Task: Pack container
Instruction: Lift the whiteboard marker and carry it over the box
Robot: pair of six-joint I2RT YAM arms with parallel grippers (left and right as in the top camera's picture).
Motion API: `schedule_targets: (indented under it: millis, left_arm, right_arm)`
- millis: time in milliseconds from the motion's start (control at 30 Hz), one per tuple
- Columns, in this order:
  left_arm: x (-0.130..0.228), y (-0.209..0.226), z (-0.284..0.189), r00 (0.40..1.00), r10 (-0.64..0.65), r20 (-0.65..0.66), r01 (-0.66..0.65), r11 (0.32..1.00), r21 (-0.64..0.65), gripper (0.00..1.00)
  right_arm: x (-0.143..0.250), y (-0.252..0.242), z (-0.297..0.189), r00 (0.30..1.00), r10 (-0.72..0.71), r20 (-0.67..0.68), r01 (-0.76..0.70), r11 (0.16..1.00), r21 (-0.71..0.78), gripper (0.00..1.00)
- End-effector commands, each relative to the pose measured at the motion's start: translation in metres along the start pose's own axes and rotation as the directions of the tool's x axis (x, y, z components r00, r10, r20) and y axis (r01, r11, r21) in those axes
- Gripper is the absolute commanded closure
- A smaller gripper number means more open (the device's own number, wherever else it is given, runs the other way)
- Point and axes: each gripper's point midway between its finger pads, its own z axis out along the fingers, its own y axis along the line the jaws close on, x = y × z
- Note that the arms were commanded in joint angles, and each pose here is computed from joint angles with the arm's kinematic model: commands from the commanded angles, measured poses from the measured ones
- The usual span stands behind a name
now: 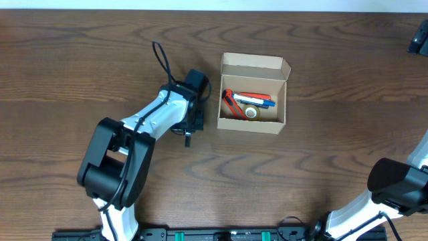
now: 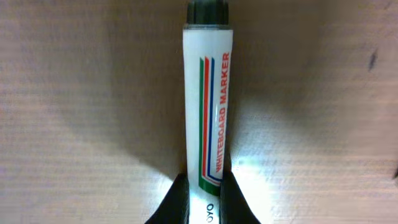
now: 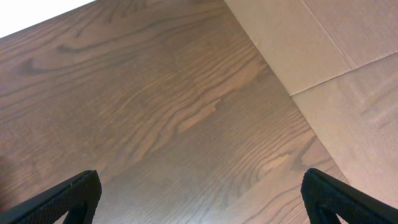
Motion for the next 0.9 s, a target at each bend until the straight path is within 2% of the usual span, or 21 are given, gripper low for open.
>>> schedule_targets:
  millis: [0, 100, 267, 367, 500, 700, 867]
  left_arm:
    - [-0.014, 0.004, -0.009, 0.998, 0.061, -0.004, -0.061, 0.996, -0.063, 0.94]
    - [-0.048, -0.001, -0.053, 0.991, 0.107, 0.074, -0.101, 0.991, -0.086, 0.94]
    - [-0.101, -0.022, -0.141, 0.949, 0.180, 0.260, -0.172, 0.984, -0.050, 0.94]
    - [-0.118, -0.031, -0.190, 0.914, 0.195, 0.355, -0.197, 0.980, -0.032, 0.94]
    - [-0.125, -0.055, -0.234, 0.868, 0.219, 0.445, -0.272, 0.961, 0.058, 0.94]
    - [-0.112, -0.116, -0.243, 0.835, 0.272, 0.479, -0.402, 0.895, 0.192, 0.94]
    - [-0.100, -0.160, -0.226, 0.782, 0.389, 0.486, -0.516, 0.843, 0.154, 0.94]
  right_arm:
    - [0.000, -0.002, 0.002, 1.000, 0.019, -0.003, -0.019, 1.000, 0.004, 0.01]
    - [0.000, -0.002, 0.002, 1.000, 0.019, -0.003, -0.019, 1.000, 0.004, 0.01]
    - [0.000, -0.002, 0.002, 1.000, 0.019, -0.003, -0.019, 1.000, 0.004, 0.01]
    - [0.000, -0.002, 0.002, 1.000, 0.019, -0.003, -0.019, 1.000, 0.004, 0.01]
    - [0.000, -0.002, 0.002, 1.000, 0.019, -0.003, -0.019, 1.000, 0.004, 0.01]
    - [0.000, -0.002, 0.002, 1.000, 0.019, -0.003, -0.019, 1.000, 0.004, 0.01]
    - [0.000, -0.002, 0.002, 1.000, 0.019, -0.003, -0.019, 1.000, 0.004, 0.01]
